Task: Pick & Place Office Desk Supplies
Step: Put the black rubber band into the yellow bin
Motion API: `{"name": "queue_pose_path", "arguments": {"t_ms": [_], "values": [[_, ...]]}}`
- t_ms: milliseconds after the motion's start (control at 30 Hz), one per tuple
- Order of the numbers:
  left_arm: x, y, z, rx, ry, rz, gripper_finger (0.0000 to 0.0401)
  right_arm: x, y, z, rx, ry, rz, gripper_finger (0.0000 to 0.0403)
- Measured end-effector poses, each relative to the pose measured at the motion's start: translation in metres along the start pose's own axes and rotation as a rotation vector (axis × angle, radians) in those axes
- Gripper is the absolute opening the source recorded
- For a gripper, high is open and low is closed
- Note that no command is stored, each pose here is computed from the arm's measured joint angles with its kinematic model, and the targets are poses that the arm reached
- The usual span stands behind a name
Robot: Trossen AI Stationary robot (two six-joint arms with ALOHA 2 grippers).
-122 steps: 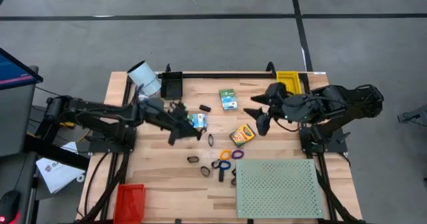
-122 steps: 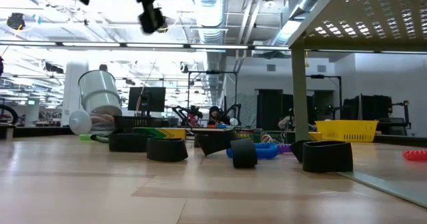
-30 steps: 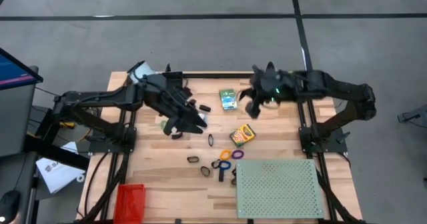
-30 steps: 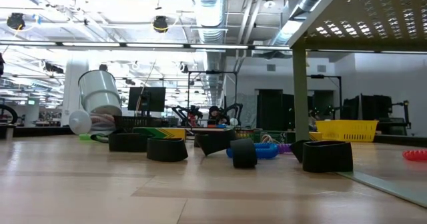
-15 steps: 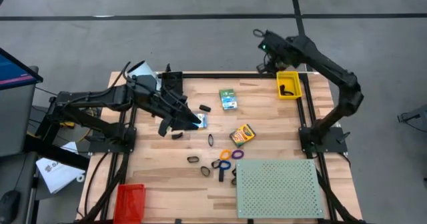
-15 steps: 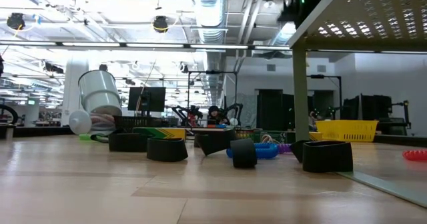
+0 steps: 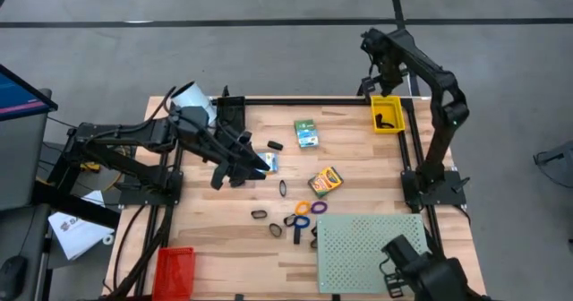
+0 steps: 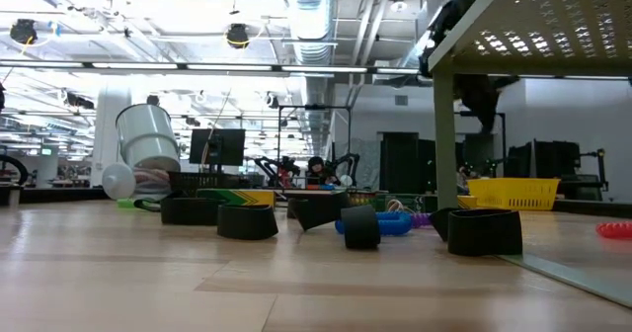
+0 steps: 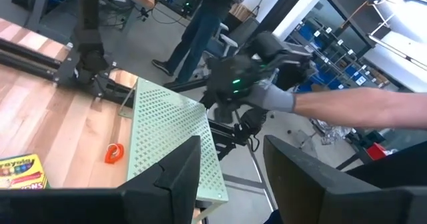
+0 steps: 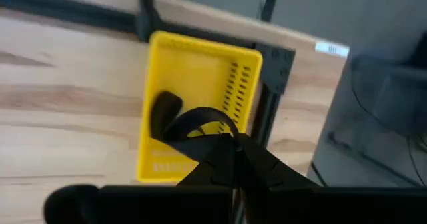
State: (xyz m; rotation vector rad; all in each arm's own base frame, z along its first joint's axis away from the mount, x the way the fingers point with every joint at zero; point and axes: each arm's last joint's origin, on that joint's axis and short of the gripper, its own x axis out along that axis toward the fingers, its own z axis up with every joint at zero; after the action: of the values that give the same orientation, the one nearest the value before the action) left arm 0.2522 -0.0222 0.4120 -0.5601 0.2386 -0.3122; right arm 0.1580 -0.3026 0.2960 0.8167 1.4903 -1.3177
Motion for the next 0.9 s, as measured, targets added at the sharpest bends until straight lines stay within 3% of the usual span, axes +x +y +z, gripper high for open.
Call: {"name": "queue_pose_path", "arguments": {"t_ms": [200, 433, 767, 900], "values": [[0.000, -0.003, 0.001, 0.049, -0.022, -0.017, 0.0159, 0.022, 0.005, 0.009, -0.017, 0.091, -0.030, 0.0000], [-0.005, -0.007, 0.005, 0.075, -0.052, -0.035, 0.0159, 0.047, 0.000, 0.001, -0.007, 0.207, -0.015, 0.0000], [-0.013, -0.010, 0.009, 0.097, -0.088, -0.045, 0.0159, 0.047, -0.002, 0.000, -0.032, 0.213, -0.009, 0.0002], [-0.015, -0.011, 0.010, 0.098, -0.092, -0.047, 0.0159, 0.047, -0.002, 0.000, -0.036, 0.212, -0.008, 0.0030]]}}
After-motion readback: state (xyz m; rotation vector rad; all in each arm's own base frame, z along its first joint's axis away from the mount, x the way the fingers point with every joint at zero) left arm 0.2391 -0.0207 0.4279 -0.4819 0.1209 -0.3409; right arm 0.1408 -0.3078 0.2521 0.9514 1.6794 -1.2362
